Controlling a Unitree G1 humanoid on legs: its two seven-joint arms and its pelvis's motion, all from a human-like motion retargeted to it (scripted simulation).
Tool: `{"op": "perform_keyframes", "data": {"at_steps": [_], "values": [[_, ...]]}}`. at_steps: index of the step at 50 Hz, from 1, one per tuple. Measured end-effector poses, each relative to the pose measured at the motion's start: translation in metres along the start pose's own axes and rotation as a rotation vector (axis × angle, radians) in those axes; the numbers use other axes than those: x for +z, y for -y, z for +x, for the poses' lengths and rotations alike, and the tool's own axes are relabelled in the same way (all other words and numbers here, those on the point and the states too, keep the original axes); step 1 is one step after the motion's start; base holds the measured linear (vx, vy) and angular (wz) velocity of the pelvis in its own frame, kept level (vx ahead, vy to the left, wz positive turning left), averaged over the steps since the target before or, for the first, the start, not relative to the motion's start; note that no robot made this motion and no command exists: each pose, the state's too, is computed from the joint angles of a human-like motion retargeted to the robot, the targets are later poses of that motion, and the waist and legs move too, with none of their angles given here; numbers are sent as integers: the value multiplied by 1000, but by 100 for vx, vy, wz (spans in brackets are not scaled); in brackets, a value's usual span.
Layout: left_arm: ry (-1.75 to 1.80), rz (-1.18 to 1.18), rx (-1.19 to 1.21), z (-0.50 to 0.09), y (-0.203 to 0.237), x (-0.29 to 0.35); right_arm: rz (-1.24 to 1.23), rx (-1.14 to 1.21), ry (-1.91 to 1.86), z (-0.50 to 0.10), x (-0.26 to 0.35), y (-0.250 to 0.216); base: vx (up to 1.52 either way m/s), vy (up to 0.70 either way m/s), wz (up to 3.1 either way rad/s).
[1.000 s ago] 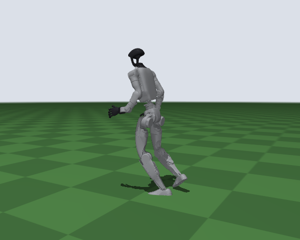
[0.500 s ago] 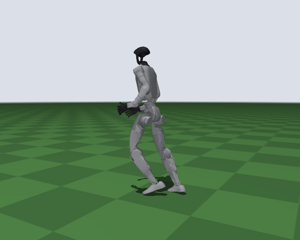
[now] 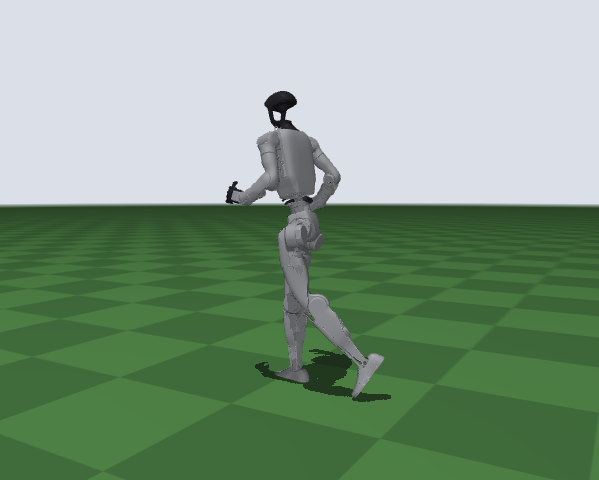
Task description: Walk run
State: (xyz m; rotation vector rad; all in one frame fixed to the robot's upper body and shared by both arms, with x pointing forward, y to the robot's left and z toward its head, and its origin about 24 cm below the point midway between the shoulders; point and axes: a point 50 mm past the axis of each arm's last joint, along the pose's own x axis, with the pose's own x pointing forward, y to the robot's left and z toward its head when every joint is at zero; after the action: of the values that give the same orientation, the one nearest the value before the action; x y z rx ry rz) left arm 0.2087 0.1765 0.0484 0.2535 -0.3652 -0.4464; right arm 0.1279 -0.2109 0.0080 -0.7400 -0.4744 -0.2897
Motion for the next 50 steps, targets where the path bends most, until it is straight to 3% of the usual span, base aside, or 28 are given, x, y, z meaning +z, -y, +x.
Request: {"op": "perform_keyframes", "data": {"at_steps": [4, 8, 15, 20, 28, 32, 35, 37, 42, 45, 50], "values": [[-184, 6, 1, -36, 12, -28, 116, 171, 124, 8, 21, -57, 158, -18, -25], [-291, -100, -40, -64, 45, -45, 359, 251, 208, 37, 44, -81, 147, -5, 7], [-366, -37, -9, -105, 26, -36, 138, 440, 156, 64, 34, -87, 140, -10, -52], [-245, 70, -71, -62, 9, -31, 123, 451, 86, 53, 23, -79, 125, -39, 5], [-44, 113, -141, 1, 4, -18, 228, 754, -156, -38, 5, -69, 156, -17, 10], [43, 135, -187, 16, 9, -1, 100, 584, -172, -33, -10, -24, 148, -17, 55], [53, 40, -183, 15, 22, 4, 85, 204, -63, -10, -2, 0, 162, -27, 45], [46, 25, -140, 10, 16, 7, 94, 47, 97, 12, 13, -9, 129, -20, -75], [-180, 35, -102, -48, 22, -22, 152, 121, 372, 41, 47, -64, 168, -8, -23], [-334, -31, -110, -90, 35, -39, 248, 35, 463, 67, 65, -73, 156, 2, -15], [-444, 32, -30, -136, 11, -30, 119, 56, 459, 84, 66, -76, 146, -4, -39]]}}
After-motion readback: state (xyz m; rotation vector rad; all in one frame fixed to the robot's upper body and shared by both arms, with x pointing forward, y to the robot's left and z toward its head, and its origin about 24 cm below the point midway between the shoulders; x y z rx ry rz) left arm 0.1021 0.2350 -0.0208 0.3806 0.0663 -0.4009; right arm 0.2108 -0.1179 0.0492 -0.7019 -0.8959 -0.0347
